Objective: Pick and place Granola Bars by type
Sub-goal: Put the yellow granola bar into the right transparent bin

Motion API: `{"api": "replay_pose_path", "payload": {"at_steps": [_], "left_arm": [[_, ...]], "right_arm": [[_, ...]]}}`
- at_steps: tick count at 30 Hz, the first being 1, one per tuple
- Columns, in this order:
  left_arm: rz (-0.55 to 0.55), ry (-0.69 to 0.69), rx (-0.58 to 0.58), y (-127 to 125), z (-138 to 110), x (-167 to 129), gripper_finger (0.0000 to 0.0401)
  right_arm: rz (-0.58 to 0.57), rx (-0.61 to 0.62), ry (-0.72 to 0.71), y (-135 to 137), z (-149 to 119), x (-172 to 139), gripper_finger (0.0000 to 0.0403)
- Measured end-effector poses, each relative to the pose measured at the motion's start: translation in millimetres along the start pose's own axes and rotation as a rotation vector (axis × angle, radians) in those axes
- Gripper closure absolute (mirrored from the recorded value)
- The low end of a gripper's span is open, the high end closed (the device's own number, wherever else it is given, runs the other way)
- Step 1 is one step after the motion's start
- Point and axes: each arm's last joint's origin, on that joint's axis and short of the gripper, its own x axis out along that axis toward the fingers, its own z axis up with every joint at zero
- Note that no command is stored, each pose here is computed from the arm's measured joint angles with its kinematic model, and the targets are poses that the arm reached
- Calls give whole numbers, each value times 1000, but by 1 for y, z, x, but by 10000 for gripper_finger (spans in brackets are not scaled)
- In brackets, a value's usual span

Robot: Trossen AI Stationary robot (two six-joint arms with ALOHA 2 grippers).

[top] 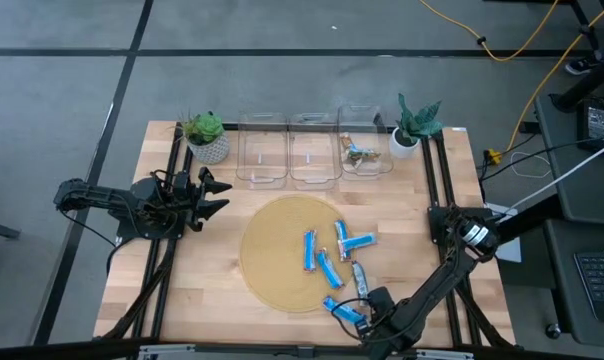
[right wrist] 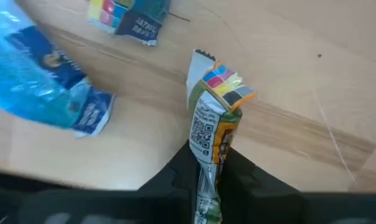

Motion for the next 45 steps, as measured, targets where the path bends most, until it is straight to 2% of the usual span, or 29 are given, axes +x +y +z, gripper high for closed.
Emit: {"api": "replay_pose_path", "payload": {"at_steps": [7, 19, 26, 45], "left_arm": [[0, 0, 0, 0, 0, 0, 175], [0, 0, 0, 0, 0, 0, 175], [0, 0, 0, 0, 0, 0, 175], [0, 0, 0, 0, 0, 0, 175]], "right_arm": [[25, 15, -36, -13, 13, -34, 356], [185, 3, -219, -32, 66, -100, 359], [256, -54, -357, -41, 101, -129, 369], [276, -275, -495, -78, 183, -183, 363]]}}
